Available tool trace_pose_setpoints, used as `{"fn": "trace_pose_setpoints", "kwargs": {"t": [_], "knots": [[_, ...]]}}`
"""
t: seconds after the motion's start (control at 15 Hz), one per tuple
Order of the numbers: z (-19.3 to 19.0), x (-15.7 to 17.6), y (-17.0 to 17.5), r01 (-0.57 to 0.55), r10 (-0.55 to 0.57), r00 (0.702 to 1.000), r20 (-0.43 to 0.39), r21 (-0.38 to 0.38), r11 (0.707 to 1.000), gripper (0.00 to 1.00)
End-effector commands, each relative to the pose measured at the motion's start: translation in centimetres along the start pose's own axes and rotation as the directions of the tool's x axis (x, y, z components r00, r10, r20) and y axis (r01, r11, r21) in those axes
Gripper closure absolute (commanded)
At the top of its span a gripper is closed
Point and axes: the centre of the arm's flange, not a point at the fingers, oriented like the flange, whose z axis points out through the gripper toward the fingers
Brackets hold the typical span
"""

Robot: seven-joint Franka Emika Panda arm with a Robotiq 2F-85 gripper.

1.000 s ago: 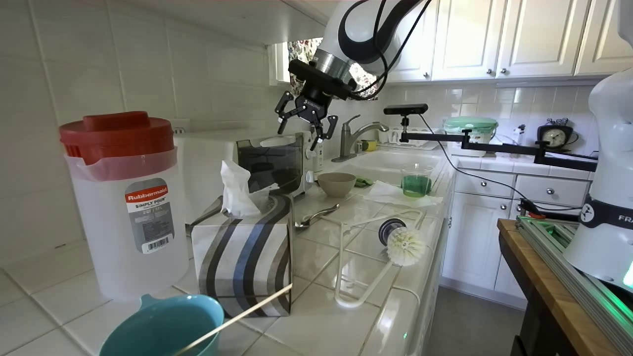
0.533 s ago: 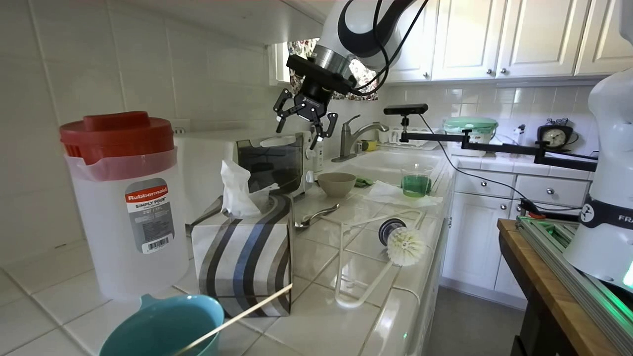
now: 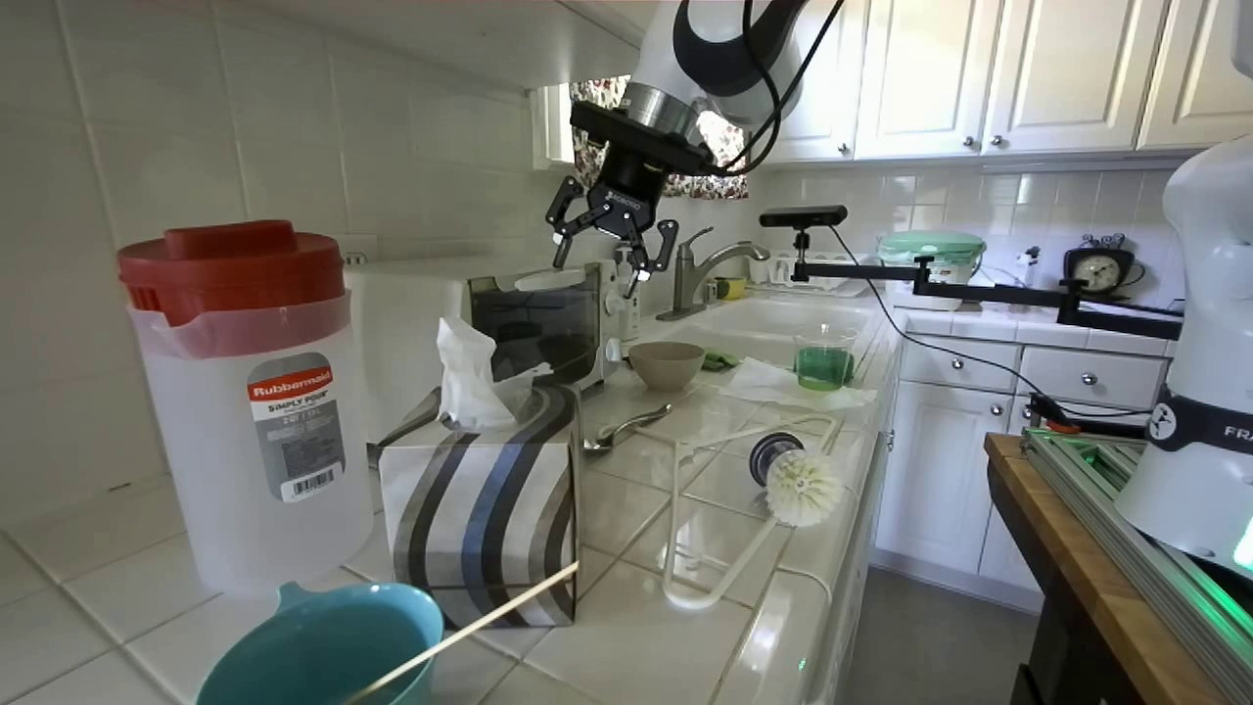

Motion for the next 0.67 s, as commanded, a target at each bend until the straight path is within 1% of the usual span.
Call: {"fn": "trace_pose_setpoints", "kwargs": {"t": [0.0, 0.27, 0.6], "knots": [[-0.69, 0.10, 1.17, -0.053, 0.053, 0.998, 0.025, -0.018, 0.998, 0.00], [-0.95, 0.37, 1.23, -0.062, 0.063, 0.998, 0.013, -0.025, 0.998, 0.00], [-0.57, 0.49, 1.22, -0.062, 0.063, 0.998, 0.018, -0.037, 0.997, 0.00]]}}
